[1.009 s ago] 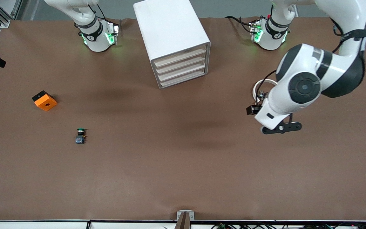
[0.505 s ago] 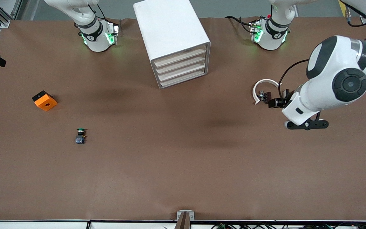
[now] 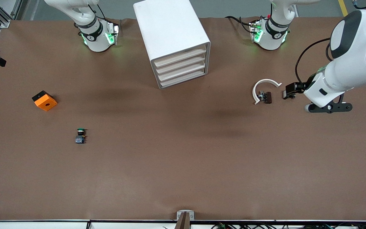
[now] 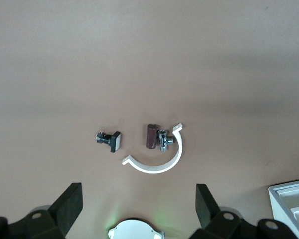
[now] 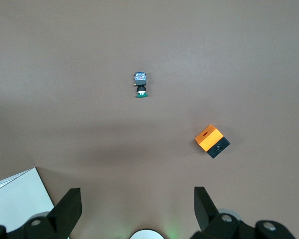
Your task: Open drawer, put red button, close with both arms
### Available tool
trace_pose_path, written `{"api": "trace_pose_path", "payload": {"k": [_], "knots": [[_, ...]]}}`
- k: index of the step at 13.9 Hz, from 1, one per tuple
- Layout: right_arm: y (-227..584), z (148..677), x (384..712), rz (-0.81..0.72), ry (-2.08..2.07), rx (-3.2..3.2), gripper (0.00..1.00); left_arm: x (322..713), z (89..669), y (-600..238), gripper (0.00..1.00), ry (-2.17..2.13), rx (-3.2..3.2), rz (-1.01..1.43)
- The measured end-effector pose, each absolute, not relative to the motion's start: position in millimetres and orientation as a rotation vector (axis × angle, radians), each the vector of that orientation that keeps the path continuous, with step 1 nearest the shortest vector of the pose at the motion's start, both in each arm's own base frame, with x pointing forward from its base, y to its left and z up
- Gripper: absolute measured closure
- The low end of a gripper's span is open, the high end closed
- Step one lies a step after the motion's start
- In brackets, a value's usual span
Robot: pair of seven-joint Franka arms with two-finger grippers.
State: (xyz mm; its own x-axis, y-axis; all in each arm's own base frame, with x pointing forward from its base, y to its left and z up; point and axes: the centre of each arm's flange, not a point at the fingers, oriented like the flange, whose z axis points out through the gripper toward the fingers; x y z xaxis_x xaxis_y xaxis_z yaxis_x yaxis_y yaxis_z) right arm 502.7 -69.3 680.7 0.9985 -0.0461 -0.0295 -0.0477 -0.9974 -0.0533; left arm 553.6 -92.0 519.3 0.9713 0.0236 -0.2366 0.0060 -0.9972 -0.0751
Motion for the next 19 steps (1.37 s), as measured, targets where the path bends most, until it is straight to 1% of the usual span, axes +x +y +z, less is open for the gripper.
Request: {"api": "trace_pose_path", "payload": {"k": [6, 11, 15, 19], "knots": [[-69.3, 680.7, 502.7, 0.044, 0.073, -3.086, 0.00, 520.8, 537.5, -36.0, 0.00, 0.018, -3.093, 0.334], [-69.1, 680.9, 503.0, 0.040, 0.071, -3.094, 0.00, 491.7, 550.6, -29.4, 0.00, -0.001, -3.106, 0.172], [-69.7, 681.2, 503.3, 0.036, 0.073, -3.098, 0.00, 492.6, 585.7, -23.7, 0.00, -0.021, -3.114, 0.034], [-72.1, 681.8, 503.9, 0.026, 0.078, -3.115, 0.00, 495.8, 606.4, -13.8, 0.00, -0.053, -3.116, -0.033]]}}
